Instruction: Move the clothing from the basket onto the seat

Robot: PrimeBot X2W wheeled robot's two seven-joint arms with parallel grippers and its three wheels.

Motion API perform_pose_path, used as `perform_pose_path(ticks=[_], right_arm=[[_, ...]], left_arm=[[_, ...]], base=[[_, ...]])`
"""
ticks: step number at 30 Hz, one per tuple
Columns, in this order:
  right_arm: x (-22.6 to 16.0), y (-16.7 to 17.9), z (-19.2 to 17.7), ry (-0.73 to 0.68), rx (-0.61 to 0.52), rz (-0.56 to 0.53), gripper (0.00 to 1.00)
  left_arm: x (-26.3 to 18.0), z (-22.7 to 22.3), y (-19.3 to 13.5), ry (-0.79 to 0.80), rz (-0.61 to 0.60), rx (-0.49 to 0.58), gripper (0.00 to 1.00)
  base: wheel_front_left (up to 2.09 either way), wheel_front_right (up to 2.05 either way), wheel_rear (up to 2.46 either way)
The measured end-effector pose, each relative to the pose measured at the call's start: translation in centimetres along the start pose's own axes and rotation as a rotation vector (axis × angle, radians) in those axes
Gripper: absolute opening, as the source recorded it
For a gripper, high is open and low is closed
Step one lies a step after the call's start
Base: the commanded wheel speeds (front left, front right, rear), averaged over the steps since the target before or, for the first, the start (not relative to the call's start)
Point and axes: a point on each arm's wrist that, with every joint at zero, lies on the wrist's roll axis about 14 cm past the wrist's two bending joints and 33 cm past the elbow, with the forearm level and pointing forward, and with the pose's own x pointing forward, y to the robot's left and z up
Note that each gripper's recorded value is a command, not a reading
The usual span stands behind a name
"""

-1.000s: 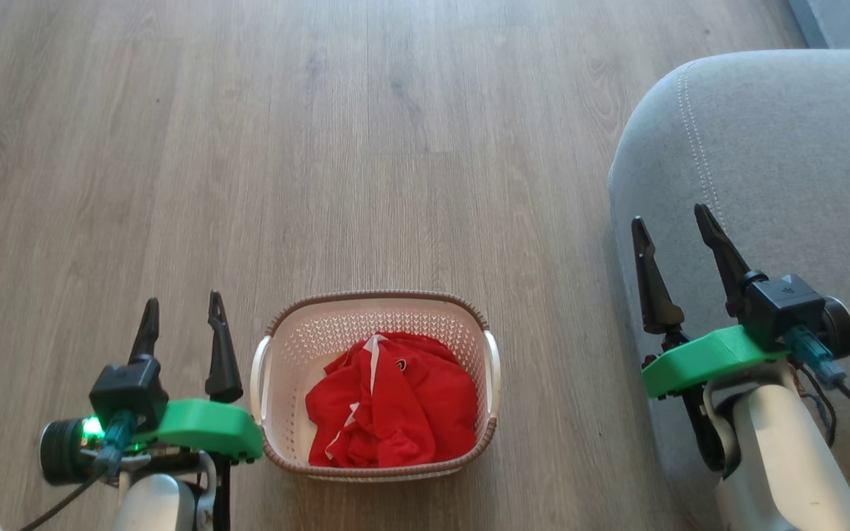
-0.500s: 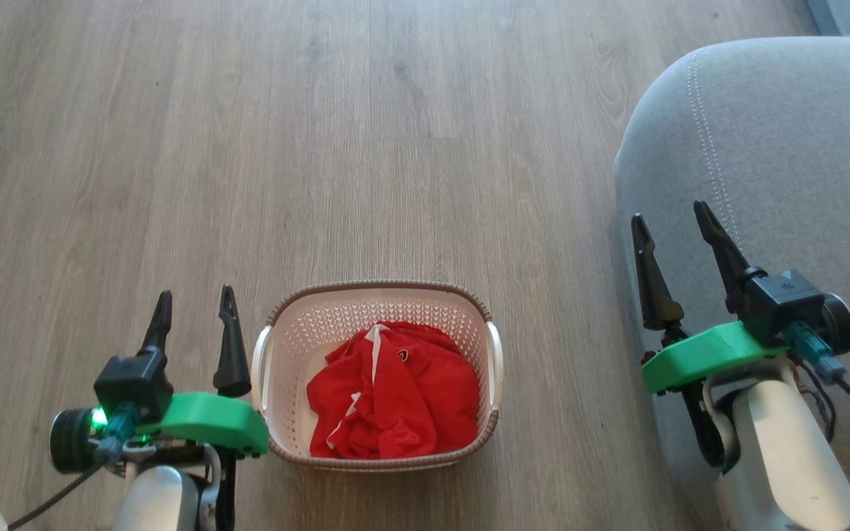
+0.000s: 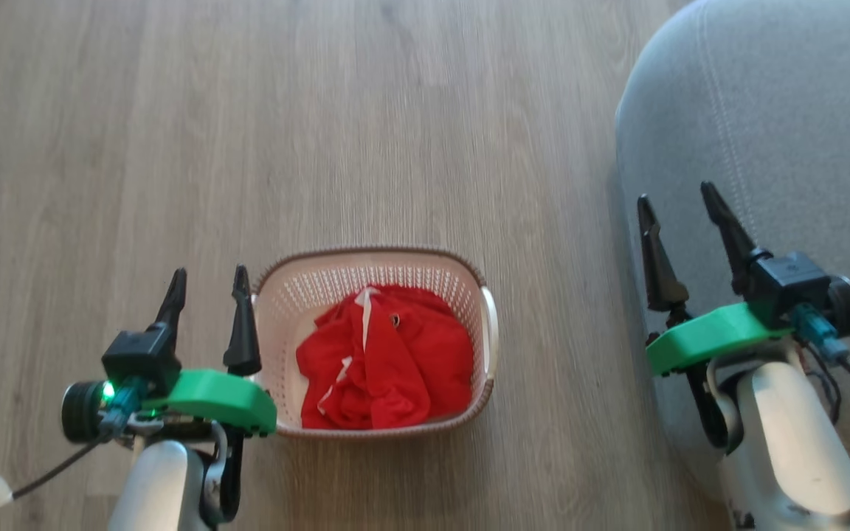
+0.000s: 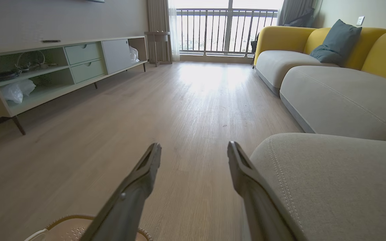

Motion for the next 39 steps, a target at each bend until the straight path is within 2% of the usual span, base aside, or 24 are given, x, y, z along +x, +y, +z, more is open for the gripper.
perform_pose_path(ticks=[5, 10, 17, 20, 27, 33, 39], right_arm=[[1.1, -1.2, -2.4, 0.055, -0.023, -0.022, 1.0], [1.7, -2.4, -5.7, 0.13, -0.042, -0.044, 1.0], [1.2, -5.8, -11.2, 0.254, -0.037, -0.13, 1.0], [0.9, -6.9, -12.9, 0.289, -0.027, -0.161, 1.0], [0.2, -8.4, -16.8, 0.373, -0.007, -0.197, 1.0], [-0.9, -8.7, -19.2, 0.436, 0.009, -0.209, 1.0], [-1.1, -9.2, -20.6, 0.455, -0.007, -0.211, 1.0]], left_arm=[[1.9, -3.3, -1.8, 0.084, -0.067, -0.005, 1.0], [3.2, -9.3, -3.9, 0.245, -0.164, 0.002, 1.0], [5.7, -18.1, -7.4, 0.445, -0.345, 0.072, 1.0], [5.4, -22.3, -8.2, 0.544, -0.441, 0.149, 1.0], [5.4, -30.5, -8.1, 0.739, -0.508, 0.192, 1.0], [6.3, -35.0, -7.5, 0.824, -0.53, 0.239, 1.0], [5.1, -39.1, -7.6, 0.94, -0.567, 0.242, 1.0]], base=[[0.0, 0.0, 0.0], [0.0, 0.0, 0.0], [0.0, 0.0, 0.0], [0.0, 0.0, 0.0], [0.0, 0.0, 0.0], [0.0, 0.0, 0.0], [0.0, 0.0, 0.0]])
